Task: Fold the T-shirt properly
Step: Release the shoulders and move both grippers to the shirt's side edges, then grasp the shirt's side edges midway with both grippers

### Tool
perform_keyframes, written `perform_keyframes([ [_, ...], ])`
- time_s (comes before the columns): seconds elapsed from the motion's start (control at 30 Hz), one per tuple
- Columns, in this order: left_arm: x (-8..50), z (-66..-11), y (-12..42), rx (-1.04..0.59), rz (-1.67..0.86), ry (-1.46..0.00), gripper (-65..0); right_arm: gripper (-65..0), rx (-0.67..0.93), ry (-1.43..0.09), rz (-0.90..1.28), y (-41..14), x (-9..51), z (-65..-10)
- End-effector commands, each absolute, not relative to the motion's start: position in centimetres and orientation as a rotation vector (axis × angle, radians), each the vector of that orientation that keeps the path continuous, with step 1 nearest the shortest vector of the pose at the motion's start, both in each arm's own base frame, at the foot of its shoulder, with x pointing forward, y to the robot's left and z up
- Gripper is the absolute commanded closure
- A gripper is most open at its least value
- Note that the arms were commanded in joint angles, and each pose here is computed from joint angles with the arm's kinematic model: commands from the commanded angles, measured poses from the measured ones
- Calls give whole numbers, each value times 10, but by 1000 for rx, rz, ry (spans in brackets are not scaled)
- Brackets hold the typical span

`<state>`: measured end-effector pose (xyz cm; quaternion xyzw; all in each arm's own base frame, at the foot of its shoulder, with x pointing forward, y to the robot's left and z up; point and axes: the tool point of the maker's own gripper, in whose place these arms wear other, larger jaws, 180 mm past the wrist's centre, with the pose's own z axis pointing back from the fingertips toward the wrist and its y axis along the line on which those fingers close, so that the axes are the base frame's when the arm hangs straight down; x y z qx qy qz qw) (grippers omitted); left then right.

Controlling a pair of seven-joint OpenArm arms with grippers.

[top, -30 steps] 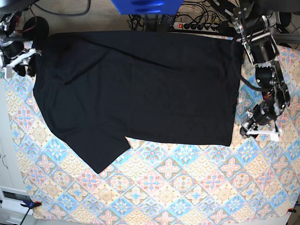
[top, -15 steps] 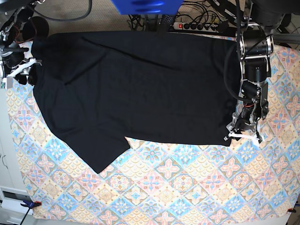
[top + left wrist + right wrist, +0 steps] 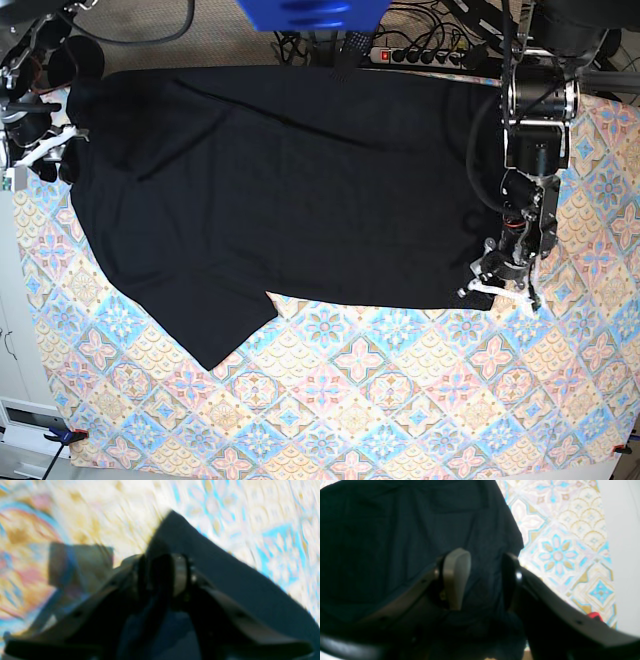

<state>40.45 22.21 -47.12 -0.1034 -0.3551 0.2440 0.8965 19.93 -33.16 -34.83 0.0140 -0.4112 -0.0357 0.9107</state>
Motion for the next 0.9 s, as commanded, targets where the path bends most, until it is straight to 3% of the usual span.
perform_keyframes([
  [0.0, 409, -463, 211, -250, 484, -737, -114, -244, 1, -910, -50, -338, 212, -330],
  [0.17, 406, -450, 201, -276, 444, -764, -55, -245, -38, -884, -7, -335, 225, -334],
  [0.23, 400, -449, 202, -272, 433, -773, 0, -245, -15, -903, 15, -326, 238, -332],
  [0.63, 361, -414, 252, -212, 466, -903, 0, -244, -39, -715, 192, -304, 302, -383],
  [0.87, 341, -398, 261, -194, 465, -950, 0, -245, 42, -707, 212, -307, 342, -403],
])
